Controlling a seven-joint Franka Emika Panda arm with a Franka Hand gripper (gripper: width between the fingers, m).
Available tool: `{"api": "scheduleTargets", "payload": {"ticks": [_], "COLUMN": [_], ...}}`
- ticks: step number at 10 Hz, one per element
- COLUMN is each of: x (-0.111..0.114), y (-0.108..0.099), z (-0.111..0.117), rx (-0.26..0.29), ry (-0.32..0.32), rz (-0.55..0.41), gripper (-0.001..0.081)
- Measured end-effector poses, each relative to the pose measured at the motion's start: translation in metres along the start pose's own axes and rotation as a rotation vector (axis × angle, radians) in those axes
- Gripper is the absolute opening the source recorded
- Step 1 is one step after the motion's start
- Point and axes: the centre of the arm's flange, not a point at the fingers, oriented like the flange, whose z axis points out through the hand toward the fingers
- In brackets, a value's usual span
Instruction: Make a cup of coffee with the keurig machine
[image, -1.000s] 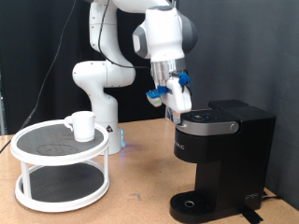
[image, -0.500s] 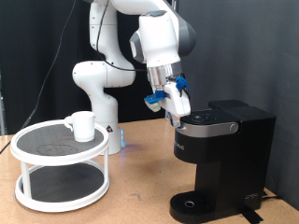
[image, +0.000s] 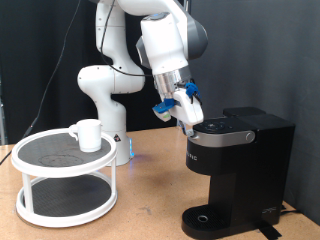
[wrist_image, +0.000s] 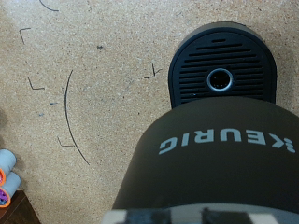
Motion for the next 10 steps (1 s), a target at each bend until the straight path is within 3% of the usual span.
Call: {"api": "scheduleTargets", "payload": {"ticks": [5, 10], "x": [0.011, 0.017], "y": [-0.005, -0.001], "z": [-0.008, -0.028], "rx": [-0.054, -0.088], "ry": [-0.134, -0.184], "rz": [0.082, 0.101], "gripper": [0.0000, 0.0000]}}
